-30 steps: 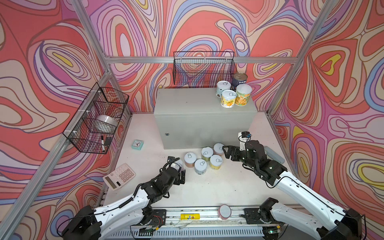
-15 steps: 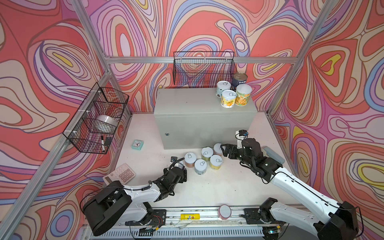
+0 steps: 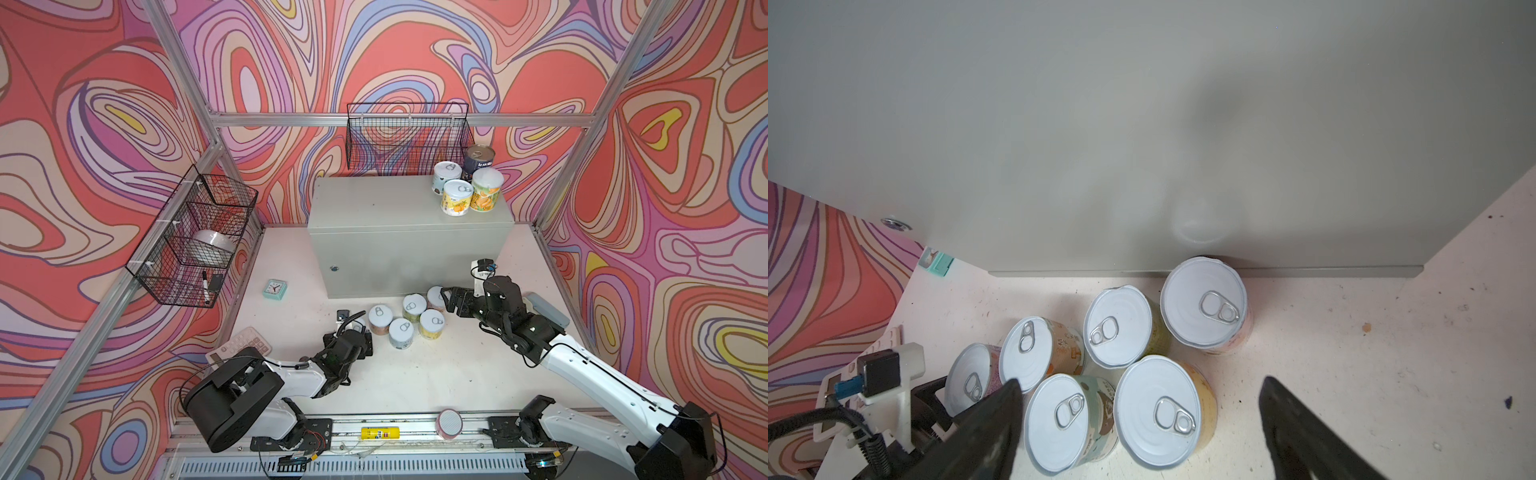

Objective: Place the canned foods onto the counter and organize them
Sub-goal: 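Lower left gripper to the can cluster and grasp the nearest can, then lift the pink-labelled can with left gripper up toward the cabinet top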

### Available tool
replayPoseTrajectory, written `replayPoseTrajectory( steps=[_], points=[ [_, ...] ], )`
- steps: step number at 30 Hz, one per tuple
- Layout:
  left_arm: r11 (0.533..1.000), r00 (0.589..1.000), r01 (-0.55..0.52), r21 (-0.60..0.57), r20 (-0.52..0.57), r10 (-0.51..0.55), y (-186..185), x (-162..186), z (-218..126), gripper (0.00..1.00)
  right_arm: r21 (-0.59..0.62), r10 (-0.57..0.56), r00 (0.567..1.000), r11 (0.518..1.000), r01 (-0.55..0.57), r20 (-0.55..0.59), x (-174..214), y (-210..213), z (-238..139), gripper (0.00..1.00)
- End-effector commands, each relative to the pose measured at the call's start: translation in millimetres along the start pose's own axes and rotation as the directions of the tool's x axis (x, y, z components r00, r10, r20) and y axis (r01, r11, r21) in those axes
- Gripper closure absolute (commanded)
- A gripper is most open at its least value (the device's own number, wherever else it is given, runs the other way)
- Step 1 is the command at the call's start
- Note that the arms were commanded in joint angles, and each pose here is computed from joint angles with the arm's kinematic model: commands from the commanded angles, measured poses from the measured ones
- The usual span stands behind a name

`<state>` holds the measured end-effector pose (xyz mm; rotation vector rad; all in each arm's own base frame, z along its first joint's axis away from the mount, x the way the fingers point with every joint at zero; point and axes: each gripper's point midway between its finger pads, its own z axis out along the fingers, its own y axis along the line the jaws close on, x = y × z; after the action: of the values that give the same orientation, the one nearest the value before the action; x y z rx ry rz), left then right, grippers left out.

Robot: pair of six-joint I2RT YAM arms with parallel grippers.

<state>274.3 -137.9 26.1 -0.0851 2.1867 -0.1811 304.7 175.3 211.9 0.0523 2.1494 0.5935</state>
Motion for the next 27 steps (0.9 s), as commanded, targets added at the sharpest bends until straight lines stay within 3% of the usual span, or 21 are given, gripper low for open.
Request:
replayPoseTrajectory(
  steps=[1, 12, 15, 18, 23, 24, 25, 26, 27],
  points=[
    [0.999, 0.999, 0.041, -0.003, 0.034, -0.041, -1, -10, 3, 0.02, -0.021, -0.017, 1.000, 1.000, 0.017, 0.012, -6, 8, 2, 0.08],
    [0.999, 0.999, 0.009, -0.034, 0.043, -0.008, 3, -8, 12, 0.08, -0.029, -0.016, 1.000, 0.999, 0.016, -0.001, -5, 10, 4, 0.09],
    [0.999, 0.999, 0.008, -0.039, 0.054, -0.005, 3, -9, 14, 0.16, -0.036, -0.014, 1.000, 0.999, 0.013, -0.006, -5, 12, 4, 0.09],
    [0.999, 0.999, 0.005, -0.042, 0.048, -0.003, 4, -8, 15, 0.30, -0.035, -0.010, 1.000, 0.999, 0.010, -0.012, -4, 12, 3, 0.09],
    [0.999, 0.995, 0.038, -0.030, 0.094, -0.035, 10, -15, 2, 0.42, -0.035, -0.001, 1.000, 0.999, 0.000, -0.020, 0, 10, 2, 0.10],
    [0.999, 0.996, 0.027, -0.017, 0.088, -0.026, 8, -17, -1, 0.48, -0.036, 0.003, 1.000, 0.999, -0.003, -0.020, 0, 10, 2, 0.10],
    [1.000, 0.997, 0.011, -0.004, 0.078, -0.010, 4, -20, -4, 0.62, -0.037, 0.004, 1.000, 0.999, -0.005, -0.021, 1, 10, 1, 0.10],
    [1.000, 0.998, -0.006, 0.003, 0.061, 0.005, 1, -23, -8, 0.85, -0.036, 0.007, 1.000, 0.999, -0.008, -0.022, 2, 9, 1, 0.10],
    [1.000, 0.999, -0.016, 0.007, 0.052, 0.016, -1, -28, -12, 1.00, -0.036, 0.009, 1.000, 0.999, -0.010, -0.023, 3, 9, 2, 0.10]
  ],
)
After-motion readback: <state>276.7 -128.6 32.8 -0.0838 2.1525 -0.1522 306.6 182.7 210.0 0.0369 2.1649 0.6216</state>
